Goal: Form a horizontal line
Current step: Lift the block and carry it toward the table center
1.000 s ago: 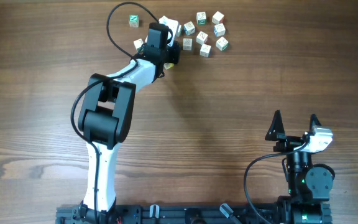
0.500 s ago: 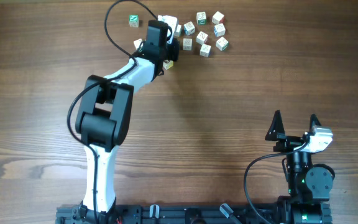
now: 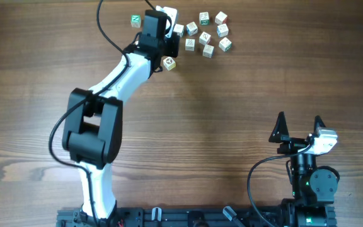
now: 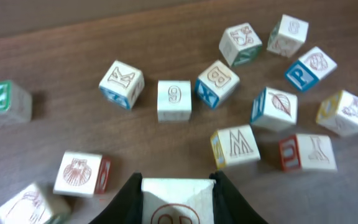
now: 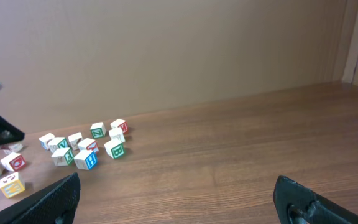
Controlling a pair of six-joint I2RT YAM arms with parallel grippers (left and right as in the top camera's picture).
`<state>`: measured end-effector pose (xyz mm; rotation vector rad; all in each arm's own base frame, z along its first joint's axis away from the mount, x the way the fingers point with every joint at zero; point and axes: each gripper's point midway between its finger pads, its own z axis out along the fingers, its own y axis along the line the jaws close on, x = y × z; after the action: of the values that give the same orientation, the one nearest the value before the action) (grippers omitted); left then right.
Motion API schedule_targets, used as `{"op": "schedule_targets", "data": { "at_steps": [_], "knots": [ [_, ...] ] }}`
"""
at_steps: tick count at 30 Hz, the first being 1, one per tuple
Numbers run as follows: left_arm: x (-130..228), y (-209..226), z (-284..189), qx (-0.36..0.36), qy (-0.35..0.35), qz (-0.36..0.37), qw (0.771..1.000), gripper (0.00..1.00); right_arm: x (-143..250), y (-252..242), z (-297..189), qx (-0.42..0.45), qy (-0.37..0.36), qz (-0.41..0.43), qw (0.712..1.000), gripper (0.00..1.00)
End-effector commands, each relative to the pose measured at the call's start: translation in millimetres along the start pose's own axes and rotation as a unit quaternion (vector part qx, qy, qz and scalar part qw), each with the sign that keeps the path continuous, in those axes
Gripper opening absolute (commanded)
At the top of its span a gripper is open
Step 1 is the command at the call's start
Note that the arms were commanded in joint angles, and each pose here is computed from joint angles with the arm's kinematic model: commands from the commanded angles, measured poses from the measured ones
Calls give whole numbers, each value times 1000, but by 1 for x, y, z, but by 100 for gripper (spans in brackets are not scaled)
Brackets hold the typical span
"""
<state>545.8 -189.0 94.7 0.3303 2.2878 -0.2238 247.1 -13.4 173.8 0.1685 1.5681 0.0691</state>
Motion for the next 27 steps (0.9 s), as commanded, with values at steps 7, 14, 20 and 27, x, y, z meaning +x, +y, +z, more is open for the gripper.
{"op": "schedule_targets", "data": {
  "at_steps": [7, 14, 20, 27],
  "knots": [
    [-31, -3, -84, -4, 7, -61, 998, 17, -2, 2, 0, -5, -4, -9, 1000, 100],
    [-2, -6, -102, -4, 73, -136, 988, 21, -2, 2, 0, -5, -4, -9, 1000, 100],
    [30, -19, -109, -5, 139, -142, 980, 23, -2, 2, 0, -5, -4, -9, 1000, 100],
    [60, -50, -118, 2, 198, -126, 972, 23, -2, 2, 0, -5, -5, -9, 1000, 100]
  ]
}}
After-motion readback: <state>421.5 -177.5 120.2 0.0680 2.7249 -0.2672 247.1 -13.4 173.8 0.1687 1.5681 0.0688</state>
